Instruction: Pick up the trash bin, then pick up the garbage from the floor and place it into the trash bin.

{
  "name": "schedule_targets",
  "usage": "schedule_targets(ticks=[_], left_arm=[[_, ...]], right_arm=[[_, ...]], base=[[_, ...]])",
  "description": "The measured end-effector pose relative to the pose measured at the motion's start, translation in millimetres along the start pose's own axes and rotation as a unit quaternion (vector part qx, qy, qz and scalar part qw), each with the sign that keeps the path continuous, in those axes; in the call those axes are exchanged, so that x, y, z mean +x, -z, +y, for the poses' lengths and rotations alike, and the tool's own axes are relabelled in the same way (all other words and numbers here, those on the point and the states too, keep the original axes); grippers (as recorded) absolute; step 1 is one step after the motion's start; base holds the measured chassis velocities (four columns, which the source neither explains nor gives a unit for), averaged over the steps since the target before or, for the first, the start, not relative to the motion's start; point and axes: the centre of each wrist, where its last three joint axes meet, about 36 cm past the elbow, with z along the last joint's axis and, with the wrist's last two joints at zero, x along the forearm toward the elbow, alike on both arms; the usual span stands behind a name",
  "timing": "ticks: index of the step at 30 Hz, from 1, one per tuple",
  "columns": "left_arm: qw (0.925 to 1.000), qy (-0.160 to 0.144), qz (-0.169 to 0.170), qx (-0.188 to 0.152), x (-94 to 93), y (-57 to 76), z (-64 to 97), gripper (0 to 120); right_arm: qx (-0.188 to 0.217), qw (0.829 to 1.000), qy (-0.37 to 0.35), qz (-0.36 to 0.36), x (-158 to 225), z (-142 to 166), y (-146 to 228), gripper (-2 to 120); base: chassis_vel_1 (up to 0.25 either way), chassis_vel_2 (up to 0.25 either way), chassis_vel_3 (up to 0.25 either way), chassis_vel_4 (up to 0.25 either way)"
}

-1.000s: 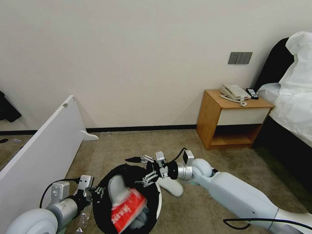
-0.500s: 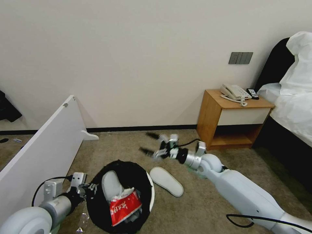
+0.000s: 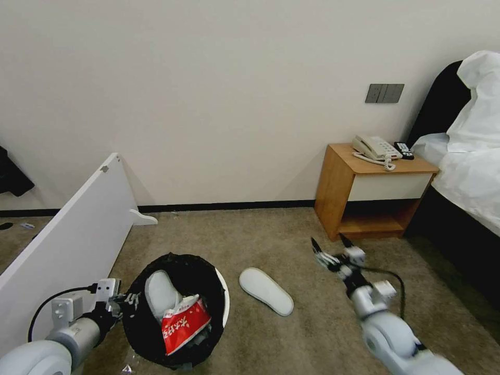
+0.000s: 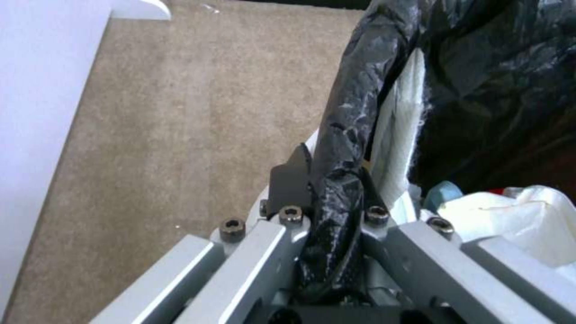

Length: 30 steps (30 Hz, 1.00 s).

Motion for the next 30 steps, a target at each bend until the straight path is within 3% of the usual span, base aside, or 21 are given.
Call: schedule_targets(ticks=[9, 17, 30], left_arm=[[0.9999, 0.013, 0.009, -0.004, 2.0, -3.9, 2.6, 2], [0.9999, 0.007, 0.009, -0.002, 7.0, -9.5, -8.6, 2], [1.0000, 0.004, 0.008, -0.002, 6.4, -9.1, -9.6, 2]], right_arm=[[0.032, 0.998, -0.033, 0.034, 58, -21, -16, 100], [-0.002, 0.999, -0.010, 0.038, 65, -6, -34, 100], [-0.013, 0.999, -0.004, 0.044, 71, -4, -48, 100]], base=[[0.000, 0.000, 0.000, 0.000], [0.000, 0.000, 0.000, 0.000], [0.000, 0.000, 0.000, 0.000]])
